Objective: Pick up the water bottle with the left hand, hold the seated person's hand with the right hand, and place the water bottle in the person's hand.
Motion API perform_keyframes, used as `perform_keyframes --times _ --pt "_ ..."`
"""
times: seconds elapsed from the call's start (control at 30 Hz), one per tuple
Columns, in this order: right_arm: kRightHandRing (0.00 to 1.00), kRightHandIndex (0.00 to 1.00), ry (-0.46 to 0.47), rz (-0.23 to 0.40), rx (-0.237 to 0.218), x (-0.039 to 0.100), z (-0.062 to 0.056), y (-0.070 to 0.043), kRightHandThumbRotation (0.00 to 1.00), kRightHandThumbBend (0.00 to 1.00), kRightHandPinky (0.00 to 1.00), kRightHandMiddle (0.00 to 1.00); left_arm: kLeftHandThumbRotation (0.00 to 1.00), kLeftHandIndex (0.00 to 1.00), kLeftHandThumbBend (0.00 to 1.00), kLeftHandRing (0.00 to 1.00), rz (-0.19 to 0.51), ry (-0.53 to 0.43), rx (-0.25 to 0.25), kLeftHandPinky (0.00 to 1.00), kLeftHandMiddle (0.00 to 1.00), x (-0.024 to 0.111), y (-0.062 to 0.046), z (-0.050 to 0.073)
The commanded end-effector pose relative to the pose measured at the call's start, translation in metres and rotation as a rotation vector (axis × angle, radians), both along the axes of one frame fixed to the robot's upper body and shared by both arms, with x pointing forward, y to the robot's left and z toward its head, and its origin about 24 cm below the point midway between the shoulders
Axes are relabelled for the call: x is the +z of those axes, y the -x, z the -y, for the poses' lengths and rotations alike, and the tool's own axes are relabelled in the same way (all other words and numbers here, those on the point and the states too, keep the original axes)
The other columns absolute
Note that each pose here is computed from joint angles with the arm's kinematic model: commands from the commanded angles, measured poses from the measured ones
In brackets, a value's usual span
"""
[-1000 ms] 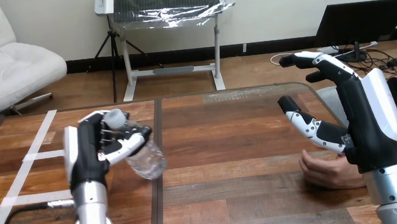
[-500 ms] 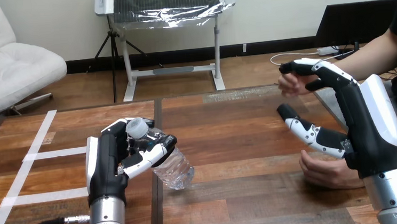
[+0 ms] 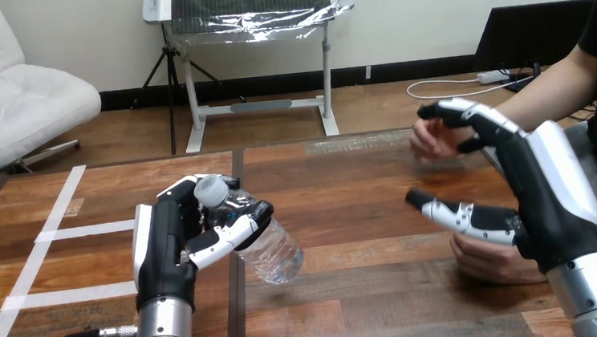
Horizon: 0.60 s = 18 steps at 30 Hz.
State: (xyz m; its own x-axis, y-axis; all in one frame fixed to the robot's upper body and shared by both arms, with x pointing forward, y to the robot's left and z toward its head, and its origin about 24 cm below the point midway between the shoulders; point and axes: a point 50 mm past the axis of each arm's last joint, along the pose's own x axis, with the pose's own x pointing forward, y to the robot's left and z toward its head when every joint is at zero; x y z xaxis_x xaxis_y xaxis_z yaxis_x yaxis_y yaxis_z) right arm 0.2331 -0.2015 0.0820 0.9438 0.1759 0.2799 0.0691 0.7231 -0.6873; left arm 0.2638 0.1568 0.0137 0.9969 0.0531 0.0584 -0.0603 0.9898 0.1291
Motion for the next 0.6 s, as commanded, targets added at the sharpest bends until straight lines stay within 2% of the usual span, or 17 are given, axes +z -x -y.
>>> perform_keyframes --times 0.0,0.2,0.43,0.57 --pt "0.84 0.82 0.23 0.038 0.029 0.05 0.019 -0.01 0.0 0.72 0.71 0.88 0.0 0.5 0.62 0.41 0.426 0.097 -0.078 0.42 0.44 0.101 -0.013 0.02" --pt "0.87 0.85 0.317 -0.043 0.023 0.056 0.029 -0.012 0.0 0.76 0.73 0.91 0.0 0.49 0.61 0.41 0.426 0.097 -0.081 0.42 0.44 0.101 -0.011 0.021" --pt "0.89 0.87 0.379 -0.158 -0.021 0.063 0.045 -0.014 0.0 0.81 0.77 0.92 0.0 0.49 0.61 0.41 0.426 0.089 -0.091 0.4 0.44 0.1 -0.008 0.022" --pt "0.9 0.87 0.43 -0.186 -0.041 0.066 0.052 -0.014 0.0 0.83 0.77 0.92 0.0 0.5 0.6 0.41 0.427 0.081 -0.096 0.4 0.44 0.099 -0.007 0.022"
